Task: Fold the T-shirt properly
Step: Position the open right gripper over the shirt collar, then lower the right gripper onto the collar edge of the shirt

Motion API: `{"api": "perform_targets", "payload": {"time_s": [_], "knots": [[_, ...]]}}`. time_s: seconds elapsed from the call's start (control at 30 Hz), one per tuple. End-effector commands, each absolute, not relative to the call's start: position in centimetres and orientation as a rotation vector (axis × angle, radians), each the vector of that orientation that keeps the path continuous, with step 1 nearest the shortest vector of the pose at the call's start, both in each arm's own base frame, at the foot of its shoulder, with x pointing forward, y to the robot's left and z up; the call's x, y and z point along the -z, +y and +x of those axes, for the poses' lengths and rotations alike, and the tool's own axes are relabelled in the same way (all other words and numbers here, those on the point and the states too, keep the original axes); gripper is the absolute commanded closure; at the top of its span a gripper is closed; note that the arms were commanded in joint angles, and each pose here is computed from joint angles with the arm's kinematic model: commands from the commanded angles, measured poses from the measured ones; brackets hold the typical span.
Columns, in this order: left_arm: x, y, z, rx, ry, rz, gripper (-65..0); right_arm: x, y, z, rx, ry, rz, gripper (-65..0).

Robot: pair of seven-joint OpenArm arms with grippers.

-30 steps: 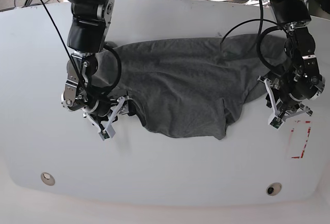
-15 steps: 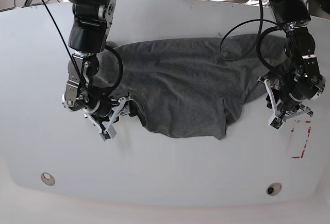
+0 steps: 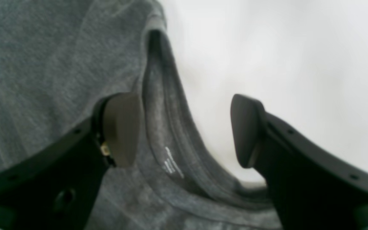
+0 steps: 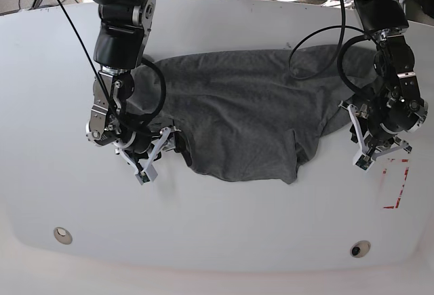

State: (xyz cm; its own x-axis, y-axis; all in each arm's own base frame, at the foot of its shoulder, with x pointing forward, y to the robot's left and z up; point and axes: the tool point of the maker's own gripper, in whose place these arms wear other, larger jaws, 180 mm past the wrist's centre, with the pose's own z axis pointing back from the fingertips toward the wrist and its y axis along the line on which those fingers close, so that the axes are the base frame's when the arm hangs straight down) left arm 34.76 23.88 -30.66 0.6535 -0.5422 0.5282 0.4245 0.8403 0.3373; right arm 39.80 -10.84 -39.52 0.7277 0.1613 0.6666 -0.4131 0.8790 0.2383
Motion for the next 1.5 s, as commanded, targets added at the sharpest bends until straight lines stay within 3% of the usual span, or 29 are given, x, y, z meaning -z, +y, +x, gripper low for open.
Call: {"api": "perform_targets", "payload": {"time_s": [0.0, 0.5, 0.63, 1.03, 1.47], "knots": [[29.1, 24.4, 35.6, 0.549, -0.702, 0.219, -13.6, 38.0, -10.7, 41.0, -0.329, -0.736, 0.396, -41.7], [29.6, 24.7, 35.3, 0.544, -0.684, 0.217, -13.4, 38.9, -9.2, 40.3, -0.321, -0.736, 0.435, -38.4], [29.5, 24.9, 35.3, 0.542, -0.686, 0.220, -13.4, 39.3, -9.0, 40.2, -0.314, -0.741, 0.445, -32.9], [29.5, 25.2, 35.2, 0.533, -0.683, 0.224, -13.7, 39.4, -8.6, 40.2, -0.325, -0.731, 0.452, -8.3], [29.6, 25.5, 35.2, 0.517, -0.684, 0.222, -13.4, 37.6, -8.6, 40.8, -0.364, -0.776, 0.416, 0.0]]}}
